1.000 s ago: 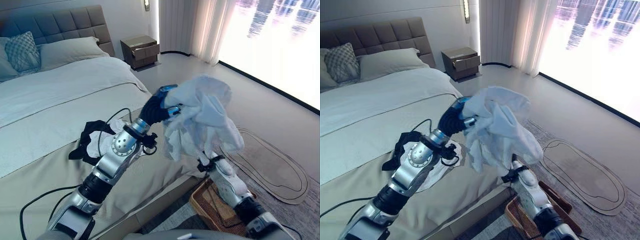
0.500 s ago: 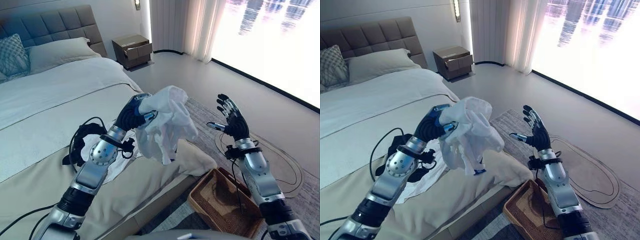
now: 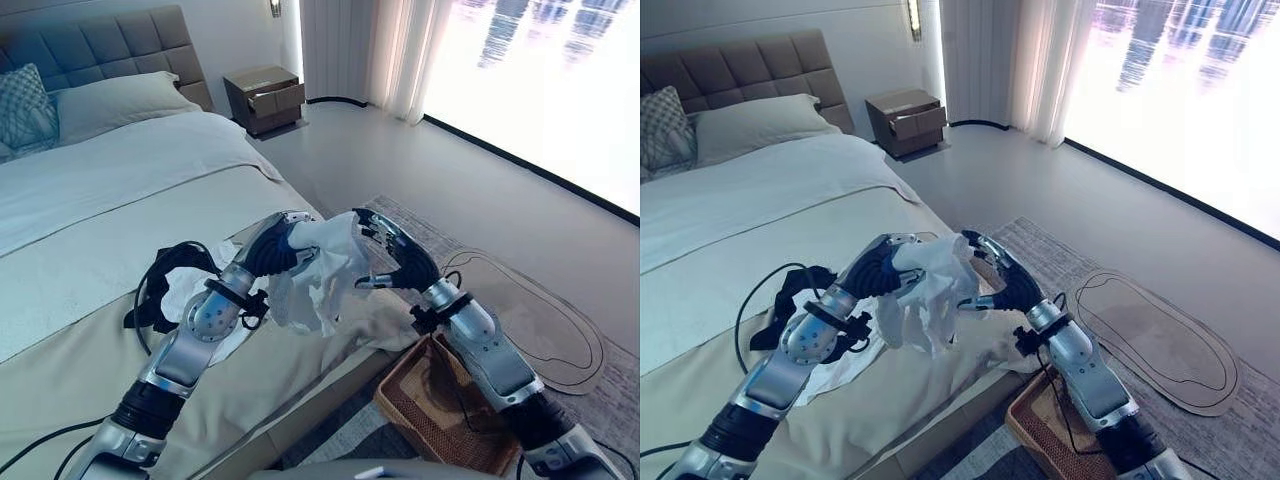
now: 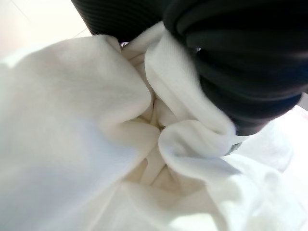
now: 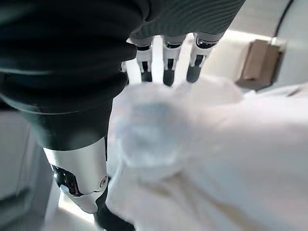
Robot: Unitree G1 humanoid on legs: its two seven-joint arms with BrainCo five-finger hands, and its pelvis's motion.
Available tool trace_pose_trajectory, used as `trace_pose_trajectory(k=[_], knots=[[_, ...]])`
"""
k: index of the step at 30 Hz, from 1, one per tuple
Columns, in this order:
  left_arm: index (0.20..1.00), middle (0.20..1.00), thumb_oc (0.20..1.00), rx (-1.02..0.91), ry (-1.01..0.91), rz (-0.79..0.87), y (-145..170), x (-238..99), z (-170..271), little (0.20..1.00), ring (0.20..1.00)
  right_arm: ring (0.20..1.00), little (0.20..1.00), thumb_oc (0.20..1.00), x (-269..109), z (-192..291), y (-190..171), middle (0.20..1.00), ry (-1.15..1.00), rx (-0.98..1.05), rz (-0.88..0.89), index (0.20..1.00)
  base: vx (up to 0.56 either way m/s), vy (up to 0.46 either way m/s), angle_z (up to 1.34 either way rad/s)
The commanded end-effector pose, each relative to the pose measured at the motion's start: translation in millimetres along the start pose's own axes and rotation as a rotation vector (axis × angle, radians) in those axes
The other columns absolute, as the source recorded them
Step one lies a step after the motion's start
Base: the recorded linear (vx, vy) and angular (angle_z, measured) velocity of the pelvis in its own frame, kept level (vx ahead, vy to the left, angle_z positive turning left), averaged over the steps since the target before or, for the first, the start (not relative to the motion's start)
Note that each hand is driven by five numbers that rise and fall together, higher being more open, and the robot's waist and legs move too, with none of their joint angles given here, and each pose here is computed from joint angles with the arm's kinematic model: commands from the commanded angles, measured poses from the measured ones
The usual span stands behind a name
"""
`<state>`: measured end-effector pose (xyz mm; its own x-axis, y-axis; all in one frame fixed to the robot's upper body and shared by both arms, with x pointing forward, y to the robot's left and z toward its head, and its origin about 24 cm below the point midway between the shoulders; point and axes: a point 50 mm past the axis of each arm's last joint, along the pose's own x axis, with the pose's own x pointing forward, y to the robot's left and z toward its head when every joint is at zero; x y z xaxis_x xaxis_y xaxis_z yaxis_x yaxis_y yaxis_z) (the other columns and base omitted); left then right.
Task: Pick up clothes into the bucket
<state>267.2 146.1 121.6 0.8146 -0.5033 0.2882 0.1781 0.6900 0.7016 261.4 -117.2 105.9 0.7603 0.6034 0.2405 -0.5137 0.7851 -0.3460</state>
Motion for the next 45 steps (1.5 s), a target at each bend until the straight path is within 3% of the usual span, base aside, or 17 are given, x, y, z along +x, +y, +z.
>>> trace_pose_trajectory(k=[1,6,16,26,43,44,45], knots=[[0.2,0.2,0.2,0.066,-0.118,0.114,28.9,12.4,18.0,0.2,0.2,1.0,1.0,1.0,15.9,35.8,-0.6,1.0,-0.152,-0.123,0.079,1.0,0.0,0.0,0.0],[0.2,0.2,0.2,0.027,-0.136,0.155,37.3,9.7,23.2,0.2,0.2,1.0,1.0,1.0,10.9,31.8,0.2,1.0,-0.096,-0.238,0.153,1.0,0.0,0.0,0.0],[0.2,0.2,0.2,-0.197,-0.256,0.22,41.5,13.4,47.1,0.2,0.2,1.0,1.0,1.0,9.6,-7.5,3.9,1.0,0.068,-0.392,0.049,1.0,0.0,0.0,0.0],[0.2,0.2,0.2,-0.432,-0.34,0.221,32.9,19.1,63.1,0.2,0.2,1.0,1.0,1.0,25.0,-14.8,21.5,1.0,0.063,-0.204,0.008,1.0,0.0,0.0,0.0],[0.2,0.2,0.2,-0.516,-0.366,0.171,22.7,22.9,69.2,0.2,0.2,1.0,1.0,1.0,42.9,1.0,39.0,1.0,-0.045,0.05,0.048,1.0,0.0,0.0,0.0],[0.2,0.2,0.2,-0.528,-0.363,0.162,20.7,23.3,68.6,0.2,0.2,0.445,0.445,0.445,43.5,-0.9,39.9,0.445,-0.04,0.086,0.048,0.445,0.0,0.0,0.0],[0.2,0.2,0.2,-0.532,-0.357,0.16,20.0,23.3,67.4,0.2,0.2,0.2,0.2,0.2,43.3,-2.2,40.1,0.2,-0.035,0.098,0.047,0.2,0.0,0.0,0.0]])
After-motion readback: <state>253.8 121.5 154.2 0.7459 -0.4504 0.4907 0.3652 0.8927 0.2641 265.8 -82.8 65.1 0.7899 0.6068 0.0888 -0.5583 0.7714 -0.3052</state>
